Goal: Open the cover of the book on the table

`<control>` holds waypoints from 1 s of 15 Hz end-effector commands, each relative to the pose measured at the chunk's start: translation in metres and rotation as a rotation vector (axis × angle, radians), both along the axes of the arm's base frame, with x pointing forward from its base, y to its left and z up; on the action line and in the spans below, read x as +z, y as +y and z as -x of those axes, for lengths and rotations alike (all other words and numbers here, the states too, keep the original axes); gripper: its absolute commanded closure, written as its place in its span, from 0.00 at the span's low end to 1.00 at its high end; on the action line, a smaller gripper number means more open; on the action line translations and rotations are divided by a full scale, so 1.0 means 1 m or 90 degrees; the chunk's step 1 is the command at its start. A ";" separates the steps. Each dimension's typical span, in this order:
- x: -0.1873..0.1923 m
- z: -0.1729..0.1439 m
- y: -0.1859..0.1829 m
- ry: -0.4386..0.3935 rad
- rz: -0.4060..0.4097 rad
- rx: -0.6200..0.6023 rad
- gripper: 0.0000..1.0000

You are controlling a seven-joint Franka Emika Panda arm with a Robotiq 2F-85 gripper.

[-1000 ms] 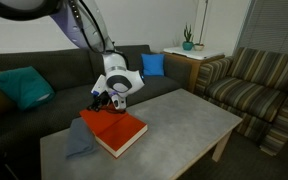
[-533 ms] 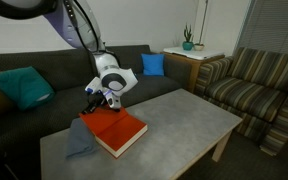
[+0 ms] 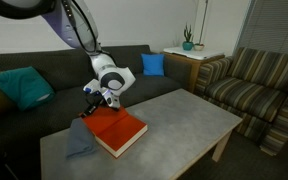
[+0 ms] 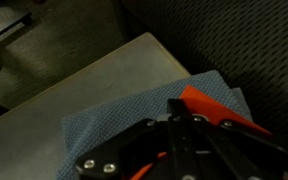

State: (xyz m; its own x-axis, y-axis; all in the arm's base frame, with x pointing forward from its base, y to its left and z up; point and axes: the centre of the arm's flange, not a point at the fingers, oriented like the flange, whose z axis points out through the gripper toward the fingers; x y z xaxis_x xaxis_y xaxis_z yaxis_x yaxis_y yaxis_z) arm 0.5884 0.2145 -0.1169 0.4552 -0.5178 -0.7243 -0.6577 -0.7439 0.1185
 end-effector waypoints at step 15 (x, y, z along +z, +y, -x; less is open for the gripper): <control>-0.053 -0.080 -0.003 -0.081 -0.002 -0.105 1.00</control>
State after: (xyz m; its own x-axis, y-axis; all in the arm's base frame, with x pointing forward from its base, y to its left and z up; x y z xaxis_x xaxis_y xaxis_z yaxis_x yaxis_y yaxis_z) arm 0.6183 0.2031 -0.1149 0.4898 -0.6175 -0.6155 -0.7629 -0.6452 0.0402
